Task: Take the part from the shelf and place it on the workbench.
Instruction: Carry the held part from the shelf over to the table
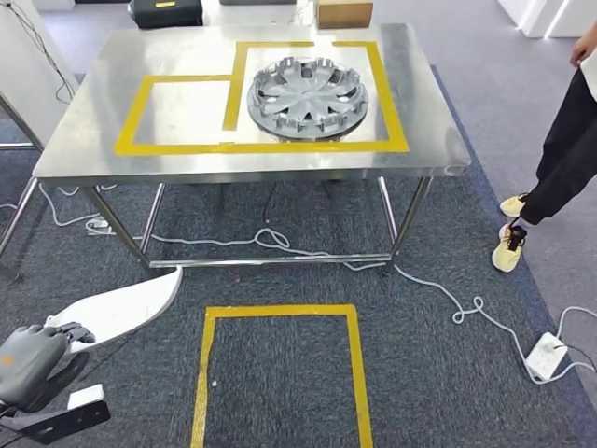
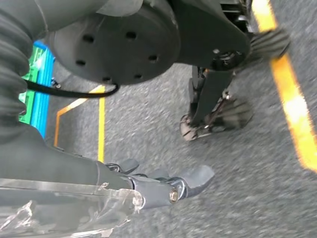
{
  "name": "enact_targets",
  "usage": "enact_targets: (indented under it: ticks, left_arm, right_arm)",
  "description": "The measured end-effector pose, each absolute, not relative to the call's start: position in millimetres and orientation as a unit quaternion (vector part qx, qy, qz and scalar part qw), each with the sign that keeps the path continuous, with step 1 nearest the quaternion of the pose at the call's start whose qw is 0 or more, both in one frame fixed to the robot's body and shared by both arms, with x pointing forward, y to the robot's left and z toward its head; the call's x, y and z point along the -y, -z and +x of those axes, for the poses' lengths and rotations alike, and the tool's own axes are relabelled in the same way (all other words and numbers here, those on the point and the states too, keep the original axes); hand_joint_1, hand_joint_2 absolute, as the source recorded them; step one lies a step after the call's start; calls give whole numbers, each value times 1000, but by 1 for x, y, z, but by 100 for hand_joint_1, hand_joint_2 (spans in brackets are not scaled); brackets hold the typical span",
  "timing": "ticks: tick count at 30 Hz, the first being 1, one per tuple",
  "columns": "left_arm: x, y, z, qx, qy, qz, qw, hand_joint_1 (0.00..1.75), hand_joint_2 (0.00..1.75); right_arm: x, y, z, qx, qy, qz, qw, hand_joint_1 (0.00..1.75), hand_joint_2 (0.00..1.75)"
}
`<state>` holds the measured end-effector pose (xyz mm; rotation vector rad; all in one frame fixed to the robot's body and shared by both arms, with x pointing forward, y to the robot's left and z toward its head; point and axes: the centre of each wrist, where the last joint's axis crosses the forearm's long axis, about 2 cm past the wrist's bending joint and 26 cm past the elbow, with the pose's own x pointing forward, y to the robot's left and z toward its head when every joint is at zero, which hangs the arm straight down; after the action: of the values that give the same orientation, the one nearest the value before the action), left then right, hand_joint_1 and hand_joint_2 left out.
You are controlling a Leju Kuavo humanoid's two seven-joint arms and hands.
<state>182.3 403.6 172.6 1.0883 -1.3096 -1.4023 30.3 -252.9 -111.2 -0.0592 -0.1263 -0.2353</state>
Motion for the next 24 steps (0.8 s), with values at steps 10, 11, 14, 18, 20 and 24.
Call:
enact_targets:
  ticks: [10,11,14,18,20,24]
  left_arm:
    - [-401,-171,182,530,565,441,453,175,175]
    - [-401,-171,182,530,564,442,453,175,175]
    - [-401,-172,183,528,564,446,452,175,175]
    - [-400,-172,184,529,561,448,453,175,175]
    - [-400,-172,183,529,561,447,454,175,175]
    - [-399,-172,184,529,560,450,452,175,175]
  right_arm:
    - [254,112,26,58,116,-32,991,0,175]
    - [254,112,26,58,116,-32,991,0,175]
    - [253,111,29,60,116,-31,991,0,175]
    - [253,111,31,63,116,-32,991,0,175]
    - [253,111,31,63,116,-31,991,0,175]
    - [254,111,32,63,116,-32,991,0,175]
